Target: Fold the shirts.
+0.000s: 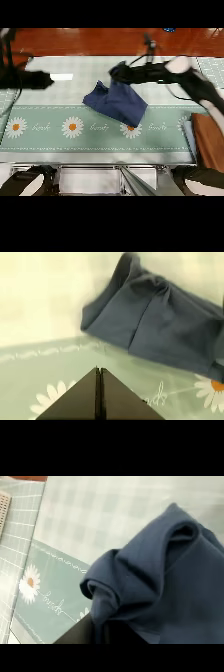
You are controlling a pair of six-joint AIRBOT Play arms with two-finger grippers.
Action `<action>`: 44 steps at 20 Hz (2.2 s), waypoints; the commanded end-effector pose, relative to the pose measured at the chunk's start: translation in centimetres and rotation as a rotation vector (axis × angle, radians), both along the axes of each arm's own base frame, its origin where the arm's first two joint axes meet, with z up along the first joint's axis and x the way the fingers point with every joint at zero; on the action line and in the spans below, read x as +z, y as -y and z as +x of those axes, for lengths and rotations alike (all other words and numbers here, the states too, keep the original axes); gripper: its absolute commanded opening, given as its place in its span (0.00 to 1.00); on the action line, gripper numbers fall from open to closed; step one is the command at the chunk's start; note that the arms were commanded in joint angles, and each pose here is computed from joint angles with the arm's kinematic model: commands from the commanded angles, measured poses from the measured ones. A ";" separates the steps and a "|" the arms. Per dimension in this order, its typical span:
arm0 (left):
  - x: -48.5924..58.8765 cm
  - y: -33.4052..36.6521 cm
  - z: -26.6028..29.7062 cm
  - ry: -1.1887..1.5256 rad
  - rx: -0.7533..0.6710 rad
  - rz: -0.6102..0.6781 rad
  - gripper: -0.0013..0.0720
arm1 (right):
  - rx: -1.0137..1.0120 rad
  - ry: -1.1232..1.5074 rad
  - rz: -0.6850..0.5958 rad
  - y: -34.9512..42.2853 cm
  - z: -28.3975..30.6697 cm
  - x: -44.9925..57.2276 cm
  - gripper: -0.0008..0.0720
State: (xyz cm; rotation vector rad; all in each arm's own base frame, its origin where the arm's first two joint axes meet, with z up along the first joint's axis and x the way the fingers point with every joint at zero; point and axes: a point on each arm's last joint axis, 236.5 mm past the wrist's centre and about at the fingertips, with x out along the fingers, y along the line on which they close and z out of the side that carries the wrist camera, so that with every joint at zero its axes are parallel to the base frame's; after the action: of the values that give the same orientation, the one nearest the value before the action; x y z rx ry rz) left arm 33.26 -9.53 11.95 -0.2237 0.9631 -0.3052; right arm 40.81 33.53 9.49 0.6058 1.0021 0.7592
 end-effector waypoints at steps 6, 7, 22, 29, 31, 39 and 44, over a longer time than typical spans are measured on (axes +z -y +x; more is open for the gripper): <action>-11.7 1.1 -5.3 -0.187 0.074 -0.111 0.05 | 0.047 -0.111 -0.017 -5.9 1.6 -7.5 0.58; -11.5 1.0 -5.0 -0.175 0.079 -0.110 0.05 | 0.054 -0.117 -0.011 -4.7 1.7 -6.4 0.58; -7.2 0.4 -3.0 -0.097 0.102 -0.145 0.05 | -0.621 -0.391 -0.225 23.1 -11.8 -15.0 0.57; -7.2 1.2 -3.2 -0.098 0.079 -0.146 0.05 | -0.528 -0.504 0.003 17.9 -10.2 -18.2 0.57; -7.2 1.2 -3.2 -0.099 0.079 -0.146 0.05 | -0.481 -0.524 0.024 16.9 -9.5 -18.6 0.57; -7.1 1.1 -3.0 -0.088 0.084 -0.146 0.05 | -0.278 -0.586 0.015 10.8 -7.2 -19.8 0.47; -7.1 1.1 -2.9 -0.082 0.087 -0.146 0.05 | -0.054 -0.324 0.026 4.1 -3.4 -12.6 0.05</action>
State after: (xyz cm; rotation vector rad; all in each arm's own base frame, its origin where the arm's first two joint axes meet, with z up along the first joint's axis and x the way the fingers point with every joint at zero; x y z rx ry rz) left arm 30.29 -10.62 4.81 -0.4135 1.0154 -0.2897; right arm 35.92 25.86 -6.90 0.8803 1.3286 0.4856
